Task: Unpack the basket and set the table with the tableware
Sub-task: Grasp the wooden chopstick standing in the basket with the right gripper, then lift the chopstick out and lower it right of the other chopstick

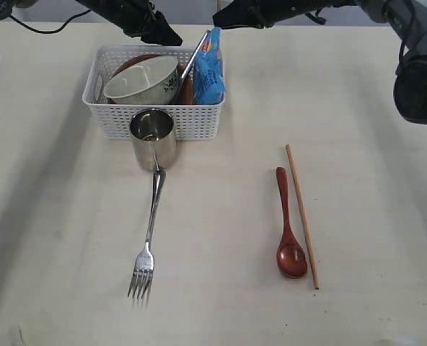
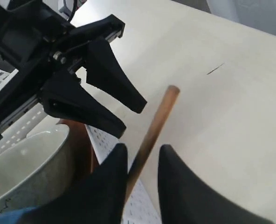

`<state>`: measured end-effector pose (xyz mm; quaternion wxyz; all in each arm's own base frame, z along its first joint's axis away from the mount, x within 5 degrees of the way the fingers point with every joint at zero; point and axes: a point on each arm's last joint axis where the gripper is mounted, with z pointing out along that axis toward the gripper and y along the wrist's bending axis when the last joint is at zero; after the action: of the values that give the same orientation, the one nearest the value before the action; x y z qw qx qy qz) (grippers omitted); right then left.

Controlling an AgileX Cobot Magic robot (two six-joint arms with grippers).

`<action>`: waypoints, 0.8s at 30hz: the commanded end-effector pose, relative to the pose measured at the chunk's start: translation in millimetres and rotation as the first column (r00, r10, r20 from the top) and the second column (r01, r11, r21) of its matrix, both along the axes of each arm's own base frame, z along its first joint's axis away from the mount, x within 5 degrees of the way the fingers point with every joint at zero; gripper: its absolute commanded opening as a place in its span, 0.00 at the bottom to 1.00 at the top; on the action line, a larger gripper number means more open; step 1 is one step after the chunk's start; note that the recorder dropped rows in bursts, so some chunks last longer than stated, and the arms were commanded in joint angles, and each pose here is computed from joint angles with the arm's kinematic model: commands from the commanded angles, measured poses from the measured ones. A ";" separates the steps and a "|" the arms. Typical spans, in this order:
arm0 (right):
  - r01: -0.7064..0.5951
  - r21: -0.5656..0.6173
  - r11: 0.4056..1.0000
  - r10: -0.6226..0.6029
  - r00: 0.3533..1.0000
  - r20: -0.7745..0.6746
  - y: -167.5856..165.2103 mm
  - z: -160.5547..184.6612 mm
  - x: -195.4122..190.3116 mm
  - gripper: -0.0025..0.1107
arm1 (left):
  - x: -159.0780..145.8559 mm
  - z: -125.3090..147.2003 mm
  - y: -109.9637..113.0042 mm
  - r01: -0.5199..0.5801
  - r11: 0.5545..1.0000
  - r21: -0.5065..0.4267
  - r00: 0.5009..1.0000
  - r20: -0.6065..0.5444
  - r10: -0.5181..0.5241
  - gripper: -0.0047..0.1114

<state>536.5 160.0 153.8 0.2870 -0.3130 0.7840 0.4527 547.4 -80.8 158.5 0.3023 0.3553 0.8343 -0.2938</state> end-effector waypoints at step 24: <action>0.141 0.046 0.989 -0.147 0.970 0.193 -60.8 138.0 -9.3 0.02 | -2.0 11.8 11.5 -0.026 1.000 -0.014 0.999 -0.029 0.026 0.33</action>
<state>533.7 111.7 260.3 0.3755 -0.2912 0.7671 0.4311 547.3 -74.4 159.4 0.2980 0.3449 0.8390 -0.2972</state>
